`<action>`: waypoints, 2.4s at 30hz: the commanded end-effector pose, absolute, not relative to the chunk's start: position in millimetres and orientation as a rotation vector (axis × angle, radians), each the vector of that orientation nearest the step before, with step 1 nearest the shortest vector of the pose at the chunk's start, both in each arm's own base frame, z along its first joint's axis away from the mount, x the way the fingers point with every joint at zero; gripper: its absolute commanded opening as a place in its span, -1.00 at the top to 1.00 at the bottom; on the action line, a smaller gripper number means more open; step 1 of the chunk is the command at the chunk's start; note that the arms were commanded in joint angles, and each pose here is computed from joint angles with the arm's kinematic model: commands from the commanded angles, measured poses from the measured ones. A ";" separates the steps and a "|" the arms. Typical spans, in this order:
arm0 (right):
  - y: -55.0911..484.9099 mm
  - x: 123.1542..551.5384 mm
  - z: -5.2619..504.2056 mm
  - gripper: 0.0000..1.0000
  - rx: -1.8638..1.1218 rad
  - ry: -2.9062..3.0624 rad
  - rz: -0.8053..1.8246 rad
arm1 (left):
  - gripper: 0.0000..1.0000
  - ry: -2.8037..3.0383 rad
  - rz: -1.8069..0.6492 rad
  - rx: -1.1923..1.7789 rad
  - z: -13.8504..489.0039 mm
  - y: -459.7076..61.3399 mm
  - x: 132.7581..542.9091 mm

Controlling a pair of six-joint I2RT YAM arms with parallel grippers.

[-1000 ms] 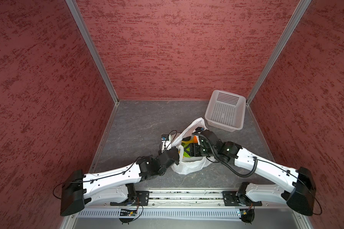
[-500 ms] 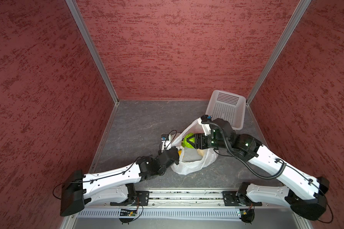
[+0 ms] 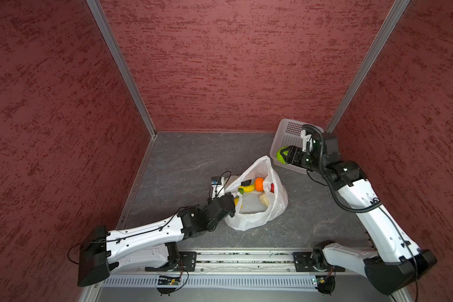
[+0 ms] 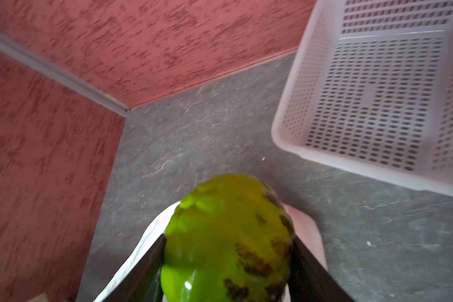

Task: Untie the knot of the plastic bag and take out the fruit
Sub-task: Pick up the fruit from the plastic bag, then place the fruit in the basket, then pick up the fruit from the plastic bag.

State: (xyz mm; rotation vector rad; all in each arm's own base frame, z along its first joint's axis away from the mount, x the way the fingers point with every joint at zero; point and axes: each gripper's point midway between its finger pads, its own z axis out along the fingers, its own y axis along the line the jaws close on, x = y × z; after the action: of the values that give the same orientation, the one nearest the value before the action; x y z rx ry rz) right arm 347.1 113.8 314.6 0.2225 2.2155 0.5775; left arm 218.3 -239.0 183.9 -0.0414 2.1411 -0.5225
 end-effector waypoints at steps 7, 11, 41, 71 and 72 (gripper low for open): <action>34.6 453.2 256.1 -0.30 0.401 2.174 0.358 | 1.00 2.129 -0.538 -0.024 187.7 -240.7 218.8; 7.2 484.8 218.7 -0.33 0.465 2.207 0.281 | 1.00 2.131 -0.541 -0.031 186.4 -240.4 217.9; -108.2 453.6 131.6 -0.97 0.782 2.347 -0.089 | 1.00 2.127 -0.530 -0.040 188.3 -234.5 215.0; 204.5 238.7 286.7 -0.97 -0.071 2.348 0.989 | 1.00 2.134 -0.516 -0.016 192.6 -228.3 215.0; 213.3 234.7 283.1 -0.97 -0.097 2.350 1.008 | 1.00 2.134 -0.514 -0.018 192.3 -228.1 215.5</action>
State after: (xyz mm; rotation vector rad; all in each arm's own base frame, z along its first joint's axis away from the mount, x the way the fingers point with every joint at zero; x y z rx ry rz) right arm 244.5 196.2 286.1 -0.0911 2.3430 0.9319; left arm 216.0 -231.3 192.6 -0.0317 2.1283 -0.5284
